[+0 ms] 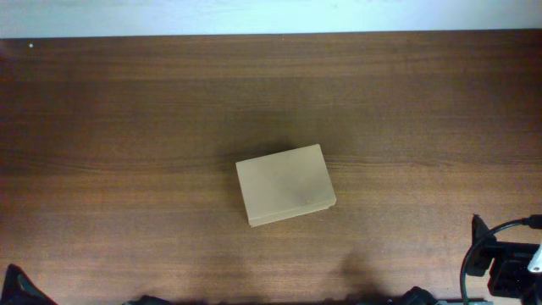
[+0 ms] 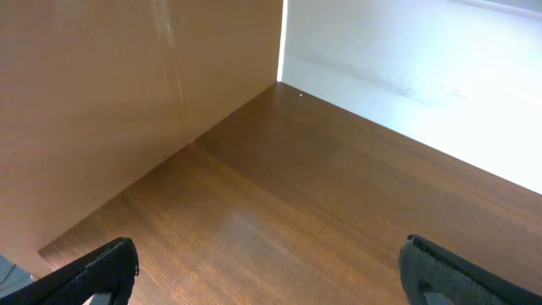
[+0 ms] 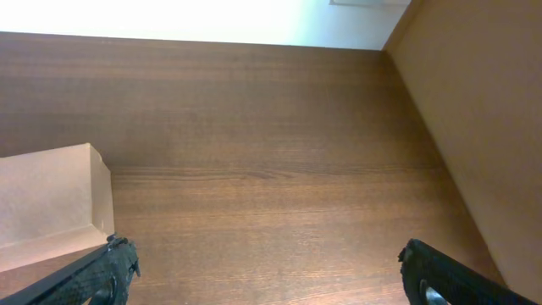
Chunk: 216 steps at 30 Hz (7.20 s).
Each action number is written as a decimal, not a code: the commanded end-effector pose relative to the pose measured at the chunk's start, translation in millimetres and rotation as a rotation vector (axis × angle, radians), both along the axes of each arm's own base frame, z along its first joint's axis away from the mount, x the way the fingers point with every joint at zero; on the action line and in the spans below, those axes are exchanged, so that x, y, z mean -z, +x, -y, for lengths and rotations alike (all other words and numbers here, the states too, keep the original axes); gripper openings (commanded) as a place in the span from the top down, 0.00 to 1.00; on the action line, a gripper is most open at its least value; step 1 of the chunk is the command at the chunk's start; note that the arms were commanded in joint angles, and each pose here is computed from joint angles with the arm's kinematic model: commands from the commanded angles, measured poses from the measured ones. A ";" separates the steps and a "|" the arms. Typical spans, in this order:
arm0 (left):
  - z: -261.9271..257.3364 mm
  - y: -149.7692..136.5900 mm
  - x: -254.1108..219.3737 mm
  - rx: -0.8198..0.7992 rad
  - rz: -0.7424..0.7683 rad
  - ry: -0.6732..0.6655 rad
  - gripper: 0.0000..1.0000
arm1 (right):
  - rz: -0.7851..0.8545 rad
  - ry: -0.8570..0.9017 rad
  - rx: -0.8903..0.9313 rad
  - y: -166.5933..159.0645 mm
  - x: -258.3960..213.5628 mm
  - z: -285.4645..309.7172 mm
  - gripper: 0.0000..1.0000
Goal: Pack container
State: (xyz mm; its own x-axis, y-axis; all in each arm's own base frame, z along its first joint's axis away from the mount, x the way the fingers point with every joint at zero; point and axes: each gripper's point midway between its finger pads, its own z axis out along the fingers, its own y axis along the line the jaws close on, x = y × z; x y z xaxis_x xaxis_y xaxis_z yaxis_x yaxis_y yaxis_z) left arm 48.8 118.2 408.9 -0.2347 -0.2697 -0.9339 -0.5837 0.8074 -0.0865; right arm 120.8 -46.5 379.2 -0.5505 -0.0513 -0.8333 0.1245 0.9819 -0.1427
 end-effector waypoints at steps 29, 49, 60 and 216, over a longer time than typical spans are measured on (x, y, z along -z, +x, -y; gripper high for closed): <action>-3.0 -2.7 0.4 -0.017 0.008 0.001 0.01 | 0.029 -0.028 0.061 -0.9 -4.8 10.6 0.01; -3.0 -2.7 0.4 -0.017 0.008 0.001 0.01 | 0.932 0.359 0.168 2.3 -87.1 0.7 0.01; -3.0 -2.7 0.4 -0.017 0.008 0.001 0.01 | 0.944 0.376 0.061 65.9 23.8 -11.3 0.01; 98.8 192.8 253.3 0.427 0.310 -0.164 0.01 | 0.570 0.384 0.129 122.4 221.7 -9.3 0.01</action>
State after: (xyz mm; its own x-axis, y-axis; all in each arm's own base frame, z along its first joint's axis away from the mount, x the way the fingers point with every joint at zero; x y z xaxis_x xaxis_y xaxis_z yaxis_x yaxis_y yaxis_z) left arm 241.3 18.0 160.2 -0.0753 -0.3769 -0.9232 -0.1299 0.9216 -0.3657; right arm 243.6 -35.7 160.0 -0.0055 0.3369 -0.9415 0.1892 0.9249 0.3298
